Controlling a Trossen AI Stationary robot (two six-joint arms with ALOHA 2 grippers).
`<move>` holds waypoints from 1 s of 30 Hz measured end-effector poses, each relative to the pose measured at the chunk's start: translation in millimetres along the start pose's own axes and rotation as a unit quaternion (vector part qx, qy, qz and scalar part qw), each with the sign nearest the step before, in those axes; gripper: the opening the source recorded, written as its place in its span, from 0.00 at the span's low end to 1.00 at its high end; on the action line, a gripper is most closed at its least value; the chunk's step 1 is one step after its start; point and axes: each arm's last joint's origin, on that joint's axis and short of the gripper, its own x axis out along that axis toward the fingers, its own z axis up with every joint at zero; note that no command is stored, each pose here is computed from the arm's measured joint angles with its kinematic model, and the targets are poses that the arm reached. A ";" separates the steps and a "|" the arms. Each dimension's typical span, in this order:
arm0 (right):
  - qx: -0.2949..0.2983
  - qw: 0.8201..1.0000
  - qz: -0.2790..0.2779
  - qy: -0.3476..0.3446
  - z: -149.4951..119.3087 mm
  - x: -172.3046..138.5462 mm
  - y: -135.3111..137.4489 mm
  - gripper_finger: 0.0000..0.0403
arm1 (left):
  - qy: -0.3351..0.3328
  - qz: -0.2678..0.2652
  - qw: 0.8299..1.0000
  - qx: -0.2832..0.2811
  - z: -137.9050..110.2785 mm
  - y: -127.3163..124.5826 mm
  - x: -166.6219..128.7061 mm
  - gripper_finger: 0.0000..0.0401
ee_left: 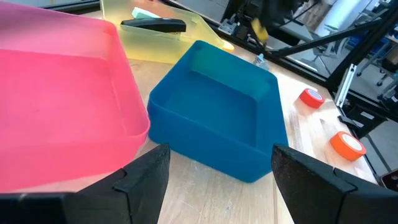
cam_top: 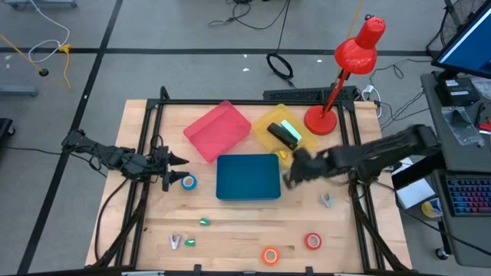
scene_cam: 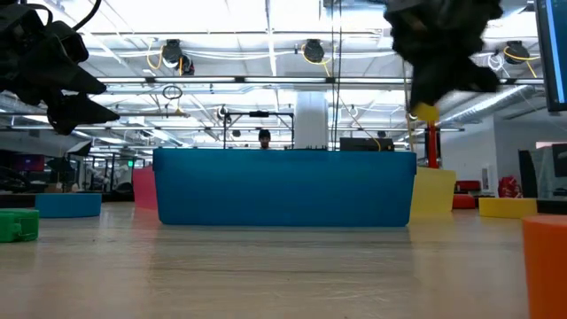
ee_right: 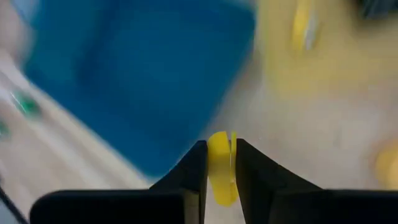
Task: Pick and place Stapler, Stapler remover, tape
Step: Put the yellow stapler into the yellow bin
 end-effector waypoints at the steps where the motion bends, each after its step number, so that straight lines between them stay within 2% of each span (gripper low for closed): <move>1: 0.005 0.999 0.005 -0.036 10.4 -7.4 -4.2 0.12 | 0.000 0.000 1.000 0.000 0.0 0.0 0.0 0.68; 5: 0.002 0.990 0.019 -0.139 49.9 -24.4 -19.3 0.12 | -0.002 -0.001 1.000 -0.002 0.4 -0.2 0.0 0.68; 7: -0.008 0.988 0.029 -0.154 66.9 -23.6 -24.3 0.12 | -0.004 0.000 1.000 -0.005 0.6 -0.3 0.0 0.68; 10: -0.021 0.990 0.038 -0.131 86.3 -10.5 -30.8 0.12 | -0.010 0.009 1.000 -0.018 1.0 0.3 0.0 0.68; 16: -0.047 0.997 -0.011 -0.057 102.7 30.3 -45.0 0.12 | -0.015 0.017 0.999 -0.028 1.2 0.8 0.0 0.68; 21: -0.062 0.998 -0.021 -0.003 104.4 55.4 -49.3 0.12 | -0.016 0.017 0.999 -0.031 1.2 0.8 0.0 0.68; 30: -0.090 0.993 -0.059 0.043 100.4 83.0 -53.5 0.12 | -0.022 0.029 0.999 -0.027 1.6 1.5 -0.1 0.68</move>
